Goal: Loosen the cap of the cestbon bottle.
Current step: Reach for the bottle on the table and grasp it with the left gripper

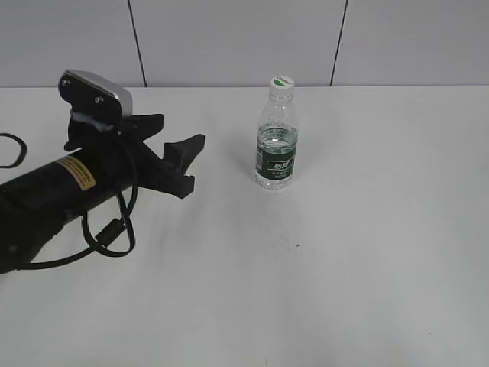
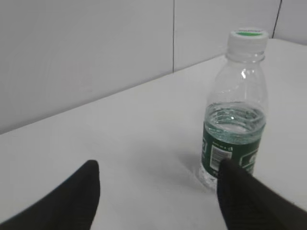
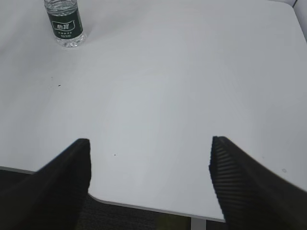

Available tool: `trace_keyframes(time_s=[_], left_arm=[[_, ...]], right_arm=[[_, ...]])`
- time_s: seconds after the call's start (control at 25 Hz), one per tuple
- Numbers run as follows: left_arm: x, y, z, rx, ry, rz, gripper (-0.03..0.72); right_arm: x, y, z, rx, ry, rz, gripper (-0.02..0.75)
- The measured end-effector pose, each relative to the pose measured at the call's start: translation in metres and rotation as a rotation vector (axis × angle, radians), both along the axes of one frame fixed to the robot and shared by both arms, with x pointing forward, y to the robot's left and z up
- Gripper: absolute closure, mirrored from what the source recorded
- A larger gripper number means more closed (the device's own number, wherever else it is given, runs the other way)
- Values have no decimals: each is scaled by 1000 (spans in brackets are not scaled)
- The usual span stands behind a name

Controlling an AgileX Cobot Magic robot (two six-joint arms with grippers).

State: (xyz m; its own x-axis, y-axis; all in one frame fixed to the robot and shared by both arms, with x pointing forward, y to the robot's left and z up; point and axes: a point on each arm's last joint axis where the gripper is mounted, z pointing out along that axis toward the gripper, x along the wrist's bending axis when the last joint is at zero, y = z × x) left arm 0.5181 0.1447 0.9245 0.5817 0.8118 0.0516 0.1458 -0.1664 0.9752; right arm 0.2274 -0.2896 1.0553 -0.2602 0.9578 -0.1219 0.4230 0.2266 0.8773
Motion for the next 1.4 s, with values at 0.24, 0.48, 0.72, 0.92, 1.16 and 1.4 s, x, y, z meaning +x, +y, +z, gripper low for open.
trace_keyframes(time_s=[0.24, 0.48, 0.72, 0.92, 1.16, 1.4], left_arm=[[3, -6, -23, -74, -70, -37, 221], [9, -11, -41, -68, -60, -76, 221], [20, -32, -60, -73, -39, -227, 221], [38, -45, -63, -81, -83, -273, 221], [39, -49, -65, -76, -89, -312, 221], [38, -50, -67, -73, -87, -321, 160]], right_arm=[[0, 0, 0, 0, 0, 0, 150], [0, 0, 0, 0, 0, 0, 150], [0, 0, 0, 0, 0, 0, 150], [0, 0, 0, 0, 0, 0, 150], [0, 0, 0, 0, 0, 0, 150], [0, 0, 0, 0, 0, 0, 150]])
